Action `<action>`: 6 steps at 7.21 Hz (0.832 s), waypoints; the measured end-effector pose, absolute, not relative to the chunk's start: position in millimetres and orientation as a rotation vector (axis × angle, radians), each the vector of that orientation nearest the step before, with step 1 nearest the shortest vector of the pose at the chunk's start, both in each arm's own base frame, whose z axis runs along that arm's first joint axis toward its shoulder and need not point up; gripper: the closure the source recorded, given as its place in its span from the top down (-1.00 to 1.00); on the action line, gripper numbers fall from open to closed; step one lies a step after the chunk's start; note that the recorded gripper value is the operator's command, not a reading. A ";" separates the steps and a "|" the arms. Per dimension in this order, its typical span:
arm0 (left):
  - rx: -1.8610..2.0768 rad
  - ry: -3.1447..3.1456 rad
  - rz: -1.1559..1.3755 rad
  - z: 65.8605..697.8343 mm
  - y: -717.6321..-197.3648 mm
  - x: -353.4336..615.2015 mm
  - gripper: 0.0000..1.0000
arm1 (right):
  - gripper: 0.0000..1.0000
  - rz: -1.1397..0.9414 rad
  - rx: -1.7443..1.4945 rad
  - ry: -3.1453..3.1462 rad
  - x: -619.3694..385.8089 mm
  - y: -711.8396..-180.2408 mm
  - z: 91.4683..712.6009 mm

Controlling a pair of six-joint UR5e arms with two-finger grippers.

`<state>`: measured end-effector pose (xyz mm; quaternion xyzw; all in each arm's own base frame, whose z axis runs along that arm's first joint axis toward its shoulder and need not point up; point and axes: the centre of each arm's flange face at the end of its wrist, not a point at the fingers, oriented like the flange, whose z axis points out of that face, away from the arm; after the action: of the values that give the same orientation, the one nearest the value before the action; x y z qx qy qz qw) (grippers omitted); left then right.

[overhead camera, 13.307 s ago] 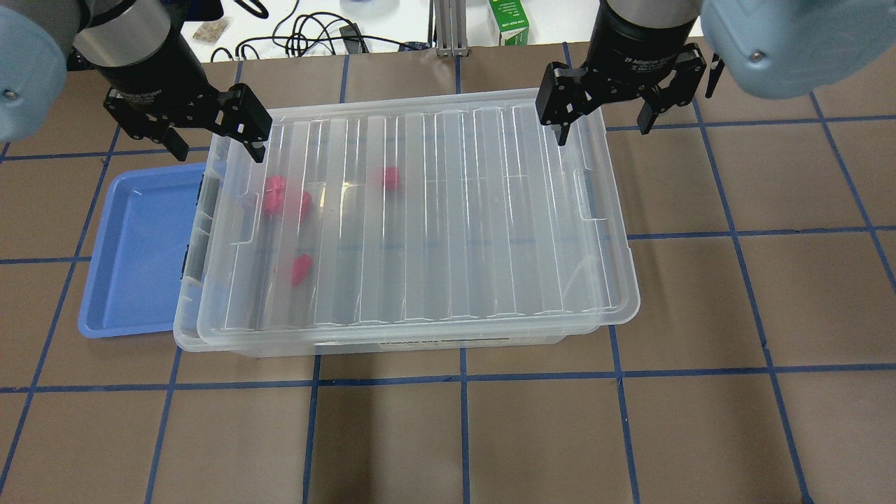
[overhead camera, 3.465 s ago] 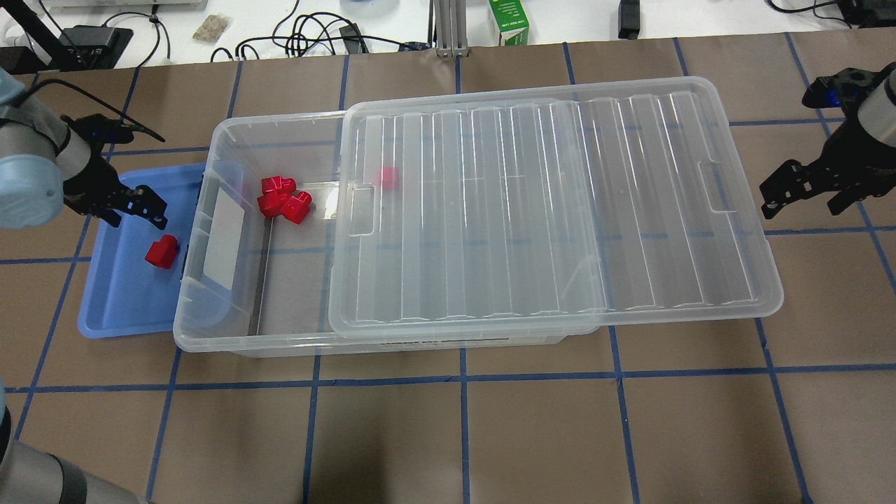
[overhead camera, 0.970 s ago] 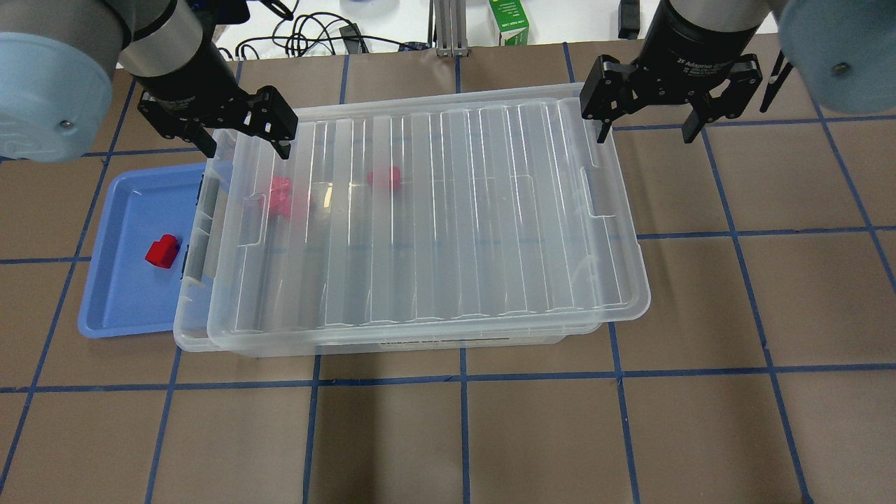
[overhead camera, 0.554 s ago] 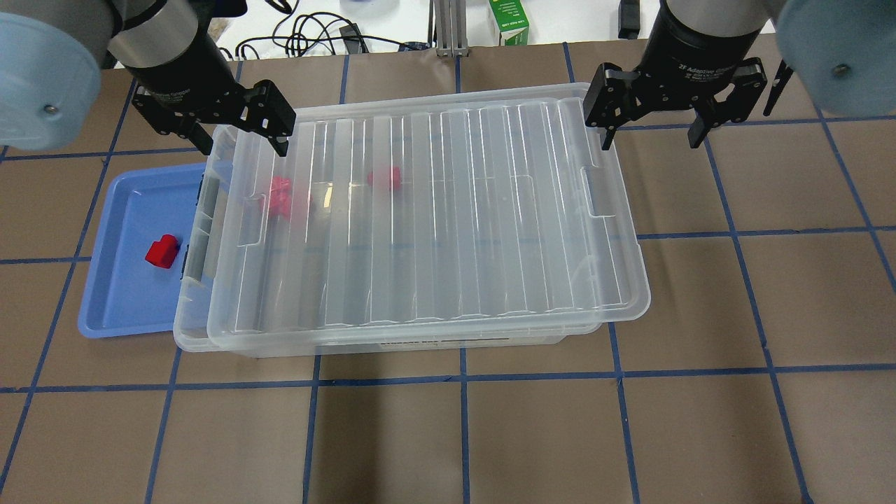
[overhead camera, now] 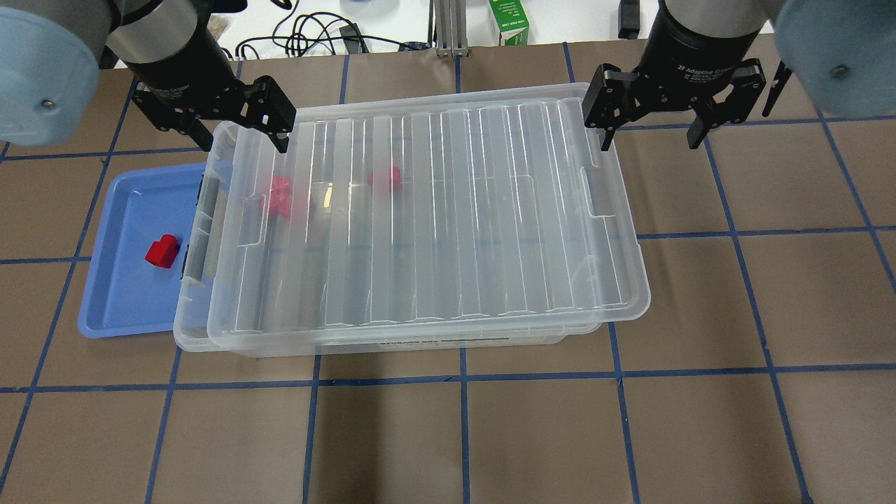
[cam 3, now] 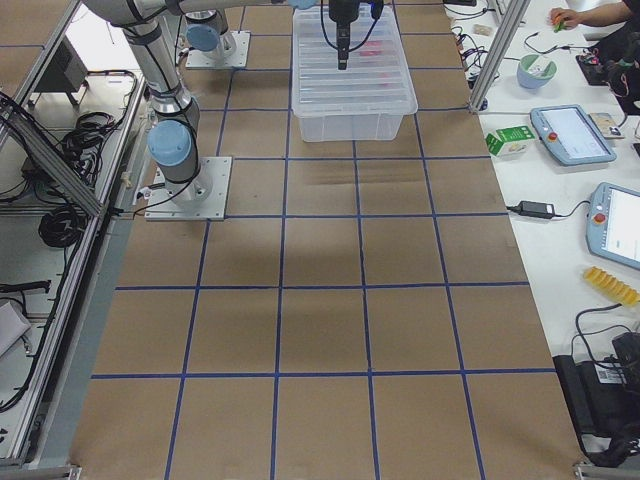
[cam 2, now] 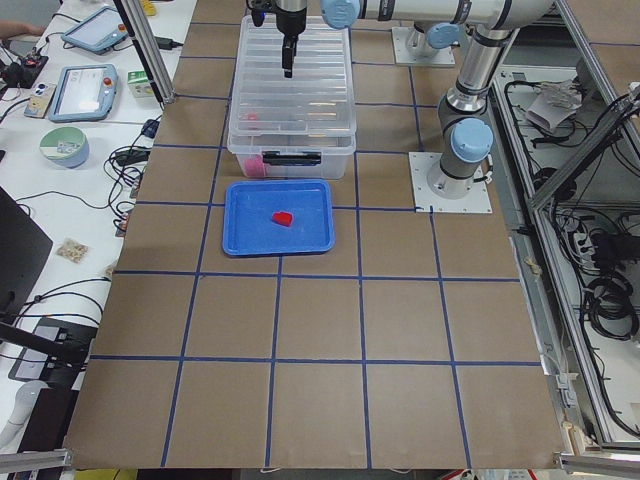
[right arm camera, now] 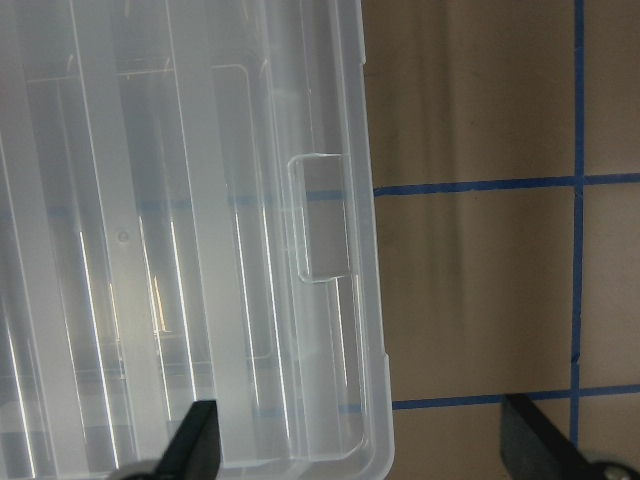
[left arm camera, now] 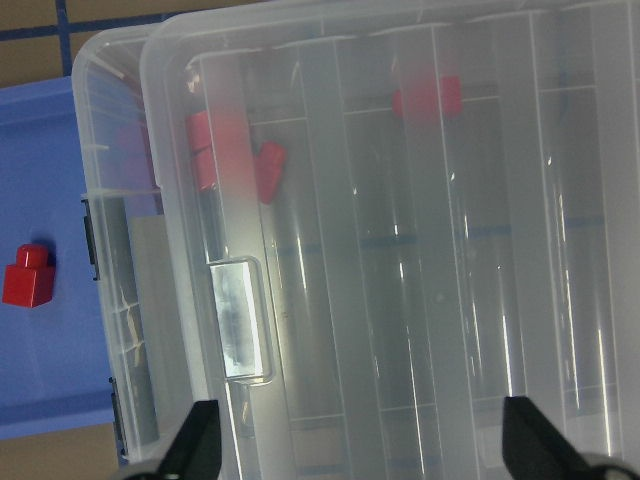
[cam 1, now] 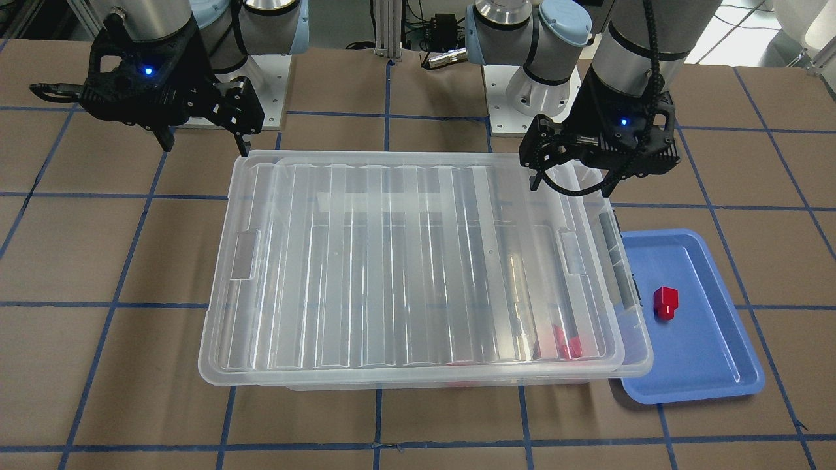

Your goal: Place red block in blue tray from box

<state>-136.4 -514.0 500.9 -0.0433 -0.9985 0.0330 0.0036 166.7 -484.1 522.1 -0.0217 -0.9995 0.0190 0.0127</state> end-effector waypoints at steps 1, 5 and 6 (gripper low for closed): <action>-0.140 -3.133 0.086 501.2 -510.8 -136.2 1.00 | 1.00 0.059 -0.067 -3.115 166.7 -484.0 522.1; -0.138 -3.136 0.072 496.9 -510.1 -136.0 1.00 | 1.00 0.058 -0.066 -3.115 166.7 -484.0 521.9; -0.136 -3.134 0.079 498.6 -510.4 -135.9 1.00 | 1.00 0.058 -0.066 -3.115 166.7 -484.0 522.0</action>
<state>-135.9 -510.4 498.6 -0.0432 -0.9987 0.0253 0.0019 166.7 -484.0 522.0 -0.0212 -0.9995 0.0185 0.0128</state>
